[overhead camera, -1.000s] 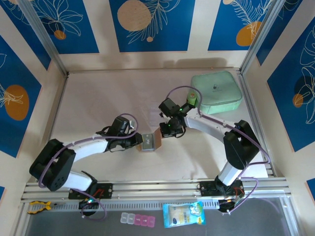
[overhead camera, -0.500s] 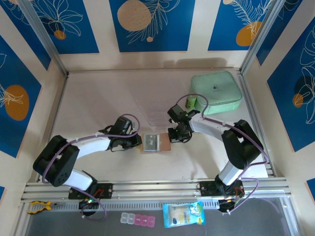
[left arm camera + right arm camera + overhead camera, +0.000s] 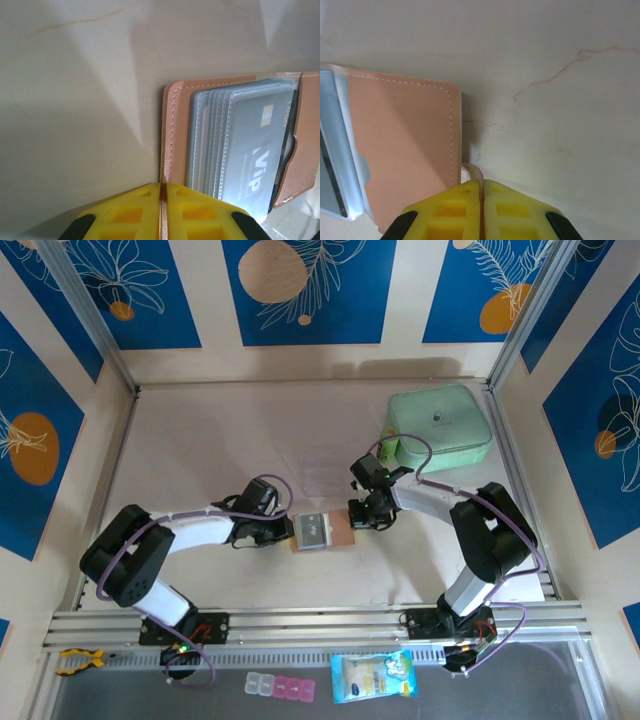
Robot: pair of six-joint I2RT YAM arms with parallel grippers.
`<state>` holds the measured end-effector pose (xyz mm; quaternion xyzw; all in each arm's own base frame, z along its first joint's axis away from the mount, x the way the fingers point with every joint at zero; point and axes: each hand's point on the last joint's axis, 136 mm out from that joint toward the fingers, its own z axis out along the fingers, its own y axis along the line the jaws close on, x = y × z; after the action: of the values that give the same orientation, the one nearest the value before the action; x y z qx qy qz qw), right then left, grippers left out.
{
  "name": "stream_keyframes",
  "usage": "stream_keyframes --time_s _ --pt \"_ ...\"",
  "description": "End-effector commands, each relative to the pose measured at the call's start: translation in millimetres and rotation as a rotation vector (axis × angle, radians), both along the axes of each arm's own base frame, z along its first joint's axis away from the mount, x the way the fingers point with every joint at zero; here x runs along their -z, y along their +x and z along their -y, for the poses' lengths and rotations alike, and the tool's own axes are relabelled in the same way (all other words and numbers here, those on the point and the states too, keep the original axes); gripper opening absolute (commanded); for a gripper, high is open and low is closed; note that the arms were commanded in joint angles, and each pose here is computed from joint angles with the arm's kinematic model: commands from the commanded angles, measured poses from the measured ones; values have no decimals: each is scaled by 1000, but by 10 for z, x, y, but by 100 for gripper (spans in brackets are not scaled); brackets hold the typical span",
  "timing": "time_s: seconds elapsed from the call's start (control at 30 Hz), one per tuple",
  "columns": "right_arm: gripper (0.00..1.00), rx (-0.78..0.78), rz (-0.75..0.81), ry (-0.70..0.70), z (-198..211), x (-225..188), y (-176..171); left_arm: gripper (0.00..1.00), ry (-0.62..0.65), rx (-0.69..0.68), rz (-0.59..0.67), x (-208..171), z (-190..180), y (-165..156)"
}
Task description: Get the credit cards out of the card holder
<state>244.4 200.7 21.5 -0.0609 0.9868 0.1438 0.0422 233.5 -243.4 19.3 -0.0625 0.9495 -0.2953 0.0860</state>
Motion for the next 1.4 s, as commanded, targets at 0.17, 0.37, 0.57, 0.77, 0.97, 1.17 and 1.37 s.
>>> stream_keyframes --time_s 0.17,0.37,0.57,0.77,0.97,1.17,1.37 --pt "19 23 -15 -20 60 85 -46 12 23 4 -21 19 25 -11" --pt "31 53 -20 -47 142 32 -86 12 36 5 -5 -25 2 1" --pt "41 70 -1 -59 192 -145 -112 13 23 9 23 -147 23 39" --pt "45 49 49 -61 162 -441 -146 13 -2 16 42 -273 76 79" --pt "45 2 111 -52 -69 -794 -124 13 -26 32 37 -315 120 62" --pt "45 -68 150 -5 -498 -1001 -123 13 -31 33 30 -288 126 49" --pt "46 -119 67 43 -861 -809 -211 13 -36 41 5 -187 155 22"
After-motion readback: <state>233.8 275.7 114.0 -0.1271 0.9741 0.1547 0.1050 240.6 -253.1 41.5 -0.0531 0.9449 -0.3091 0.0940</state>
